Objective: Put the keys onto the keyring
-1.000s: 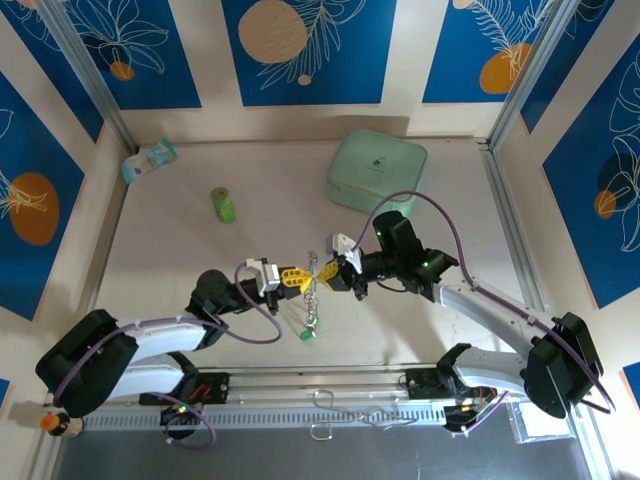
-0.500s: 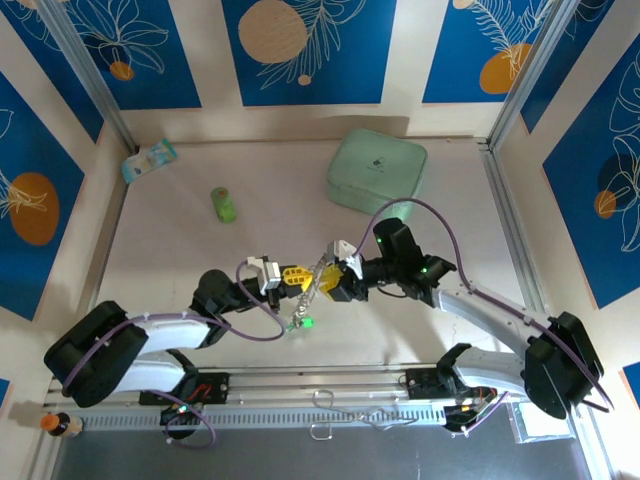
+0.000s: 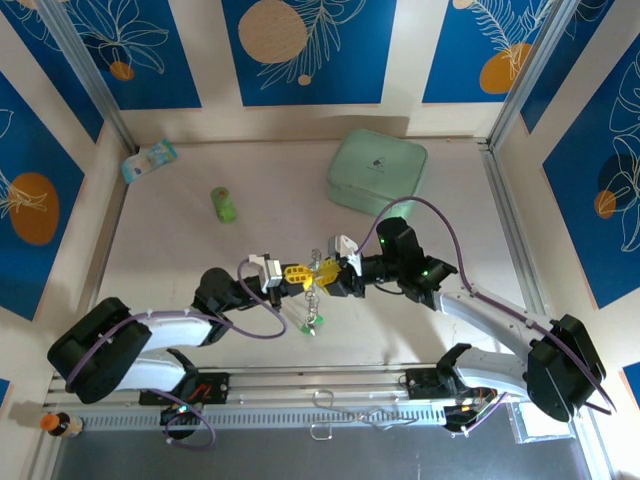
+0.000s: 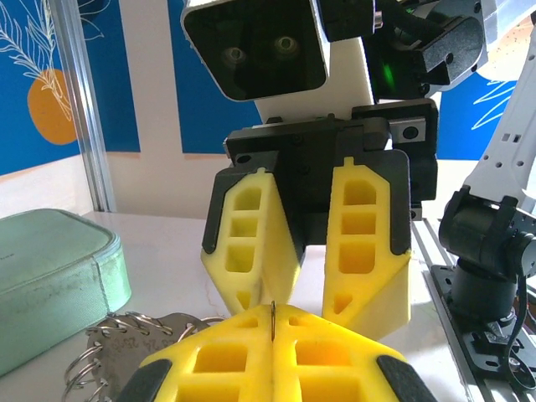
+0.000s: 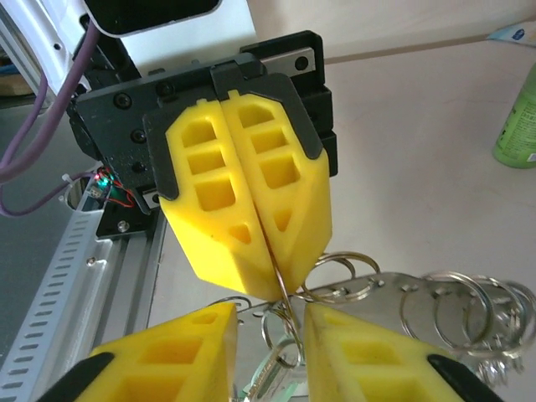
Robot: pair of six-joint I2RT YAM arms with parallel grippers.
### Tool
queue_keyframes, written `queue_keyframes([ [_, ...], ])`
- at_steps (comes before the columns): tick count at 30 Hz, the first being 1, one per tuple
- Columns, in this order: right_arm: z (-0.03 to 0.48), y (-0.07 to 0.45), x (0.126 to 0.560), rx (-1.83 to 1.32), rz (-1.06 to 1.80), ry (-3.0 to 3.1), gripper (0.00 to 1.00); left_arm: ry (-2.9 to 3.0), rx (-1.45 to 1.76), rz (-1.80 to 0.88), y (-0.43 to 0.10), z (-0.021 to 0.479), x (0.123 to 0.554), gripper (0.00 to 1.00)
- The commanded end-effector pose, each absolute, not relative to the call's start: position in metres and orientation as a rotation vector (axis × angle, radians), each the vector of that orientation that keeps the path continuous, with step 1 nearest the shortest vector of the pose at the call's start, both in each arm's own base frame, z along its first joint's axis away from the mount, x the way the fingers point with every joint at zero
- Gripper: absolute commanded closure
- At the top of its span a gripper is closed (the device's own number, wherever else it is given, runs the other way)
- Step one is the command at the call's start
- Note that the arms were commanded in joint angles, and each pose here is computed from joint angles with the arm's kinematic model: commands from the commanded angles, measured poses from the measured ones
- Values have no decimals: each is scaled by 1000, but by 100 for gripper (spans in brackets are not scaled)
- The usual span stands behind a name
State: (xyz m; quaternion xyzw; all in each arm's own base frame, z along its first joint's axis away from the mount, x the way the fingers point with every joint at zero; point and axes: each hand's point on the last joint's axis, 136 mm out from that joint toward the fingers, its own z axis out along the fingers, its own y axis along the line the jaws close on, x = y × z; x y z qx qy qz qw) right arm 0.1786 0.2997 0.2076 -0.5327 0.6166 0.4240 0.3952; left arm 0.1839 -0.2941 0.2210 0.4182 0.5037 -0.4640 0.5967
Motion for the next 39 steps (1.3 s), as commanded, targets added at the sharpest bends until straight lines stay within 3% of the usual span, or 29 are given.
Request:
queue_keyframes([
  [1, 209, 303, 176, -1350, 1090, 1550, 75, 1048, 964, -1083, -294, 250, 181, 100],
  [4, 210, 304, 176, -1350, 1098, 1545, 83, 1049, 965, -1086, -294, 250, 181, 100],
  [7, 211, 304, 175, -1357, 1097, 1547, 100, 1055, 955, -1077, -294, 250, 183, 100],
  [9, 211, 302, 176, -1365, 1079, 1558, 100, 1078, 922, -1054, -291, 249, 189, 100],
  [11, 211, 299, 178, -1380, 1031, 1576, 100, 1120, 905, -1023, -289, 245, 194, 72],
  [14, 212, 291, 180, -1437, 937, 1608, 100, 1216, 974, -955, -288, 231, 196, 64],
  [19, 208, 277, 179, -1555, 795, 1694, 100, 1409, 1117, -836, -283, 203, 194, 64],
  [39, 218, 297, 179, -1750, 659, 1626, 100, 1322, 1303, -951, -303, 217, 176, 77],
])
